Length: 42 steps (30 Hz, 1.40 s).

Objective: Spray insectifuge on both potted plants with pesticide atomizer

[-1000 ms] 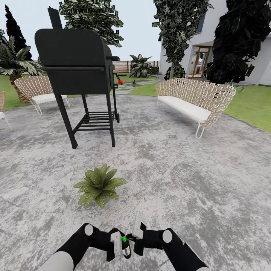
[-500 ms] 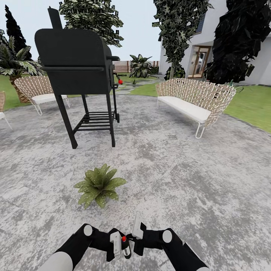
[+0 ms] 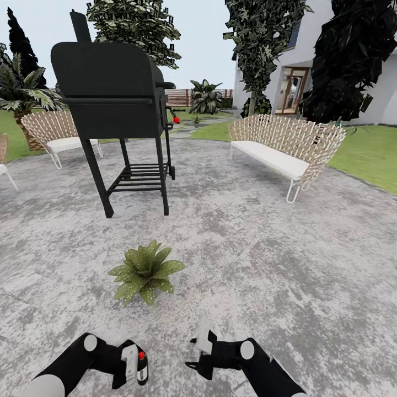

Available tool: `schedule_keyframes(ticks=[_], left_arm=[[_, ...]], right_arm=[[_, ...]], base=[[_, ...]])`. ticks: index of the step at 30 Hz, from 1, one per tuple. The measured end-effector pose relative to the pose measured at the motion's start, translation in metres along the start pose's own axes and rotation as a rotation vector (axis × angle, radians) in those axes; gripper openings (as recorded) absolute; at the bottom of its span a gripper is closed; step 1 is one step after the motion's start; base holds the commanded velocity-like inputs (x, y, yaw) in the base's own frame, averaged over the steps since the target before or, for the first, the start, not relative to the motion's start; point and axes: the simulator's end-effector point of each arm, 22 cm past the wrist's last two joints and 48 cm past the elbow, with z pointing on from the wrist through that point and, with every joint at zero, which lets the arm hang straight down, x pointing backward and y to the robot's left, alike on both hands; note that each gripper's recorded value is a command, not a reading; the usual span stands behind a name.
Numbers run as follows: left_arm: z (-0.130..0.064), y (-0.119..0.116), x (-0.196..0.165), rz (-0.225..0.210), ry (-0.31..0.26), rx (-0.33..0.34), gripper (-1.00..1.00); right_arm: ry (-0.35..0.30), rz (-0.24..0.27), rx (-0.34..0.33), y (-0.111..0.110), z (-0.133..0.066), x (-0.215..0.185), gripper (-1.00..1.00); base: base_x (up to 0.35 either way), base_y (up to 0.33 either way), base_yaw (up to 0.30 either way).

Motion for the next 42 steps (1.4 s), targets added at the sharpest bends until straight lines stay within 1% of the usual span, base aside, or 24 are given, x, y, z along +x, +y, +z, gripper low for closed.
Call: schedule_keyframes(ticks=[3, 5, 6, 7, 8, 9, 10, 11, 12, 13, 15, 16, 17, 19, 20, 21, 22, 24, 25, 27, 31, 34, 39, 42], left_arm=[[-0.013, -0.001, 0.029, -0.025, 0.039, -0.013, -1.0], [-0.015, -0.009, 0.045, -0.046, 0.059, -0.009, -1.0], [-0.015, -0.012, 0.051, -0.058, 0.065, -0.015, -1.0], [-0.013, -0.011, 0.055, -0.067, 0.067, -0.037, -1.0], [-0.011, -0.011, 0.057, -0.073, 0.069, -0.058, -1.0], [-0.003, -0.016, 0.065, -0.098, 0.074, -0.085, -1.0], [0.006, -0.023, 0.073, -0.138, 0.076, -0.113, -1.0], [0.013, -0.028, 0.078, -0.177, 0.073, -0.136, -1.0], [0.022, -0.035, 0.086, -0.236, 0.07, -0.173, -1.0], [0.027, -0.038, 0.092, -0.291, 0.067, -0.215, -1.0], [0.028, -0.031, 0.1, -0.399, 0.043, -0.318, -1.0], [0.026, -0.024, 0.1, -0.439, 0.027, -0.357, -1.0], [0.021, -0.013, 0.102, -0.506, -0.002, -0.418, -1.0], [0.005, 0.012, 0.109, -0.656, -0.065, -0.558, -1.0], [-0.004, 0.02, 0.118, -0.724, -0.082, -0.63, -1.0], [-0.009, 0.021, 0.127, -0.764, -0.081, -0.678, -1.0], [-0.018, 0.023, 0.143, -0.818, -0.066, -0.761, -1.0], [-0.034, 0.027, 0.165, -0.867, -0.027, -0.879, -1.0], [-0.041, 0.029, 0.173, -0.88, -0.007, -0.929, -1.0], [-0.049, 0.03, 0.183, -0.898, 0.015, -0.982, -1.0], [-0.05, 0.03, 0.184, -0.938, 0.007, -1.004, -1.0], [-0.046, 0.023, 0.186, -0.963, 0.009, -1.001, -1.0], [-0.043, 0.018, 0.186, -0.968, 0.003, -0.999, -1.0], [-0.046, 0.02, 0.187, -0.993, -0.016, -1.018, -1.0]], right_arm=[[0.017, 0.005, 0.004, -0.002, -0.005, 0.011, 1.0], [0.043, 0.005, 0.035, -0.012, -0.014, 0.027, 1.0], [0.063, 0.004, 0.085, -0.026, -0.022, 0.039, 1.0], [0.097, 0.01, 0.153, -0.042, -0.033, 0.059, 1.0], [0.127, 0.022, 0.201, -0.051, -0.041, 0.077, 1.0], [0.182, 0.056, 0.27, -0.057, -0.051, 0.109, 1.0], [0.244, 0.094, 0.33, -0.055, -0.06, 0.144, 1.0], [0.289, 0.121, 0.37, -0.051, -0.067, 0.167, 1.0], [0.354, 0.154, 0.442, -0.048, -0.08, 0.199, 1.0], [0.408, 0.191, 0.53, -0.048, -0.096, 0.224, 1.0], [0.488, 0.302, 0.73, -0.05, -0.133, 0.263, 1.0], [0.502, 0.341, 0.797, -0.052, -0.145, 0.272, 1.0], [0.497, 0.405, 0.889, -0.055, -0.16, 0.28, 1.0], [0.428, 0.531, 1.031, -0.062, -0.179, 0.283, 1.0], [0.4, 0.575, 1.077, -0.064, -0.185, 0.284, 1.0], [0.389, 0.595, 1.097, -0.064, -0.188, 0.285, 1.0], [0.378, 0.613, 1.115, -0.065, -0.191, 0.286, 1.0], [0.37, 0.626, 1.128, -0.065, -0.193, 0.286, 1.0], [0.368, 0.63, 1.132, -0.065, -0.193, 0.287, 1.0], [0.367, 0.633, 1.135, -0.065, -0.193, 0.287, 1.0], [0.369, 0.634, 1.137, -0.065, -0.195, 0.288, 1.0], [0.371, 0.634, 1.134, -0.063, -0.194, 0.288, 1.0], [0.379, 0.637, 1.116, -0.056, -0.189, 0.289, 1.0], [0.389, 0.649, 1.102, -0.047, -0.184, 0.291, 1.0]], base=[[0.0, 0.0, 0.0], [0.0, 0.0, 0.0], [0.0, 0.0, 0.0], [0.0, 0.0, 0.0], [0.0, 0.0, 0.0], [0.0, 0.0, 0.0], [0.0, 0.0, 0.0], [0.0, 0.0, 0.0], [0.0, 0.0, 0.0], [0.0, 0.0, 0.0], [0.0, 0.0, 0.0], [0.0, 0.0, 0.0], [0.0, 0.0, 0.0], [0.0, 0.0, 0.0], [0.0, 0.0, 0.0], [0.0, 0.0, 0.0], [0.0, 0.0, 0.0], [0.0, 0.0, 0.0], [0.0, 0.0, 0.0], [0.0, 0.0, 0.0], [0.0, 0.0, 0.0], [0.0, 0.0, 0.0], [0.0, 0.0, 0.0], [0.0, 0.0, 0.0]])
